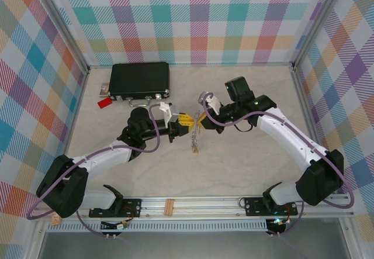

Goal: Put the keys on the keyring

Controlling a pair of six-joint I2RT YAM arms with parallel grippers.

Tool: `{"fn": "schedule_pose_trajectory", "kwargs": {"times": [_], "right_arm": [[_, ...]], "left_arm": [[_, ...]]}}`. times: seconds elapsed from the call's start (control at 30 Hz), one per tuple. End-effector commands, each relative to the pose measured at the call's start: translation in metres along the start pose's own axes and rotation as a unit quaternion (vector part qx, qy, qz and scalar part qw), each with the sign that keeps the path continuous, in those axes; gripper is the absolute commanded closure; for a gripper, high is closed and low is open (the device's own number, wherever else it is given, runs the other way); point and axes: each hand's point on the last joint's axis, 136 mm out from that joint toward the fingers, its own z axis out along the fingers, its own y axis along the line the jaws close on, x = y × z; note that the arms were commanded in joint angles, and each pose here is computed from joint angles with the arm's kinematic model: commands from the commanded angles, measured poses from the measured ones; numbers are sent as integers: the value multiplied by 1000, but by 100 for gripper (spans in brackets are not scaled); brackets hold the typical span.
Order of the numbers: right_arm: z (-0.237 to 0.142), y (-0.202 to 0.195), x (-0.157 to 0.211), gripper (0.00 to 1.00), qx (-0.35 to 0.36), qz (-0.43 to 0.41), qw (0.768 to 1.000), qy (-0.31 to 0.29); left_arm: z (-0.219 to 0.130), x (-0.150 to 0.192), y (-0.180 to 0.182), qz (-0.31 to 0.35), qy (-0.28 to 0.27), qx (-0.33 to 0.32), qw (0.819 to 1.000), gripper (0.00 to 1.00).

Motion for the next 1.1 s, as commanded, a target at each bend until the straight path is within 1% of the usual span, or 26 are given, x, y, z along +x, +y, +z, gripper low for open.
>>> {"fn": "schedule_pose_trajectory", "kwargs": {"times": [0.0, 0.33, 0.37, 0.47, 0.63, 0.67, 0.7, 0.77, 0.83, 0.93, 1.07], "right_arm": [[-3, 7, -15, 100, -11, -30, 999, -13], [-3, 8, -18, 100, -10, -35, 999, -19], [-2, 8, -18, 100, -11, -34, 999, -19], [-2, 9, -17, 100, -11, -34, 999, -19], [-3, 6, -17, 100, 0, -35, 999, -20], [-4, 4, -17, 95, 7, -34, 999, -21], [-4, 2, -17, 93, 15, -32, 999, -23], [-6, -1, -17, 91, 30, -31, 999, -27], [-10, -7, -20, 71, 57, -27, 997, -35], [-20, -13, -24, 70, 100, -23, 993, -57], [-38, -11, -33, 67, 137, -21, 983, -118]], "left_arm": [[3, -9, -2, 15, -4, 22, 1000, 82], [6, -4, -8, 1, 8, 50, 999, 85], [6, -4, -9, -1, 9, 53, 999, 87], [7, -4, -10, -2, 10, 60, 998, 99], [6, -5, -11, 1, 8, 57, 998, 100], [6, -6, -10, 3, 6, 55, 998, 100], [6, -7, -10, 5, 3, 53, 999, 100], [5, -11, -8, 6, -9, 46, 999, 100], [5, -16, -7, 7, -25, 39, 999, 100], [3, -27, -6, 10, -55, 32, 998, 100], [-1, -44, -6, 10, -97, 31, 995, 100]]}}
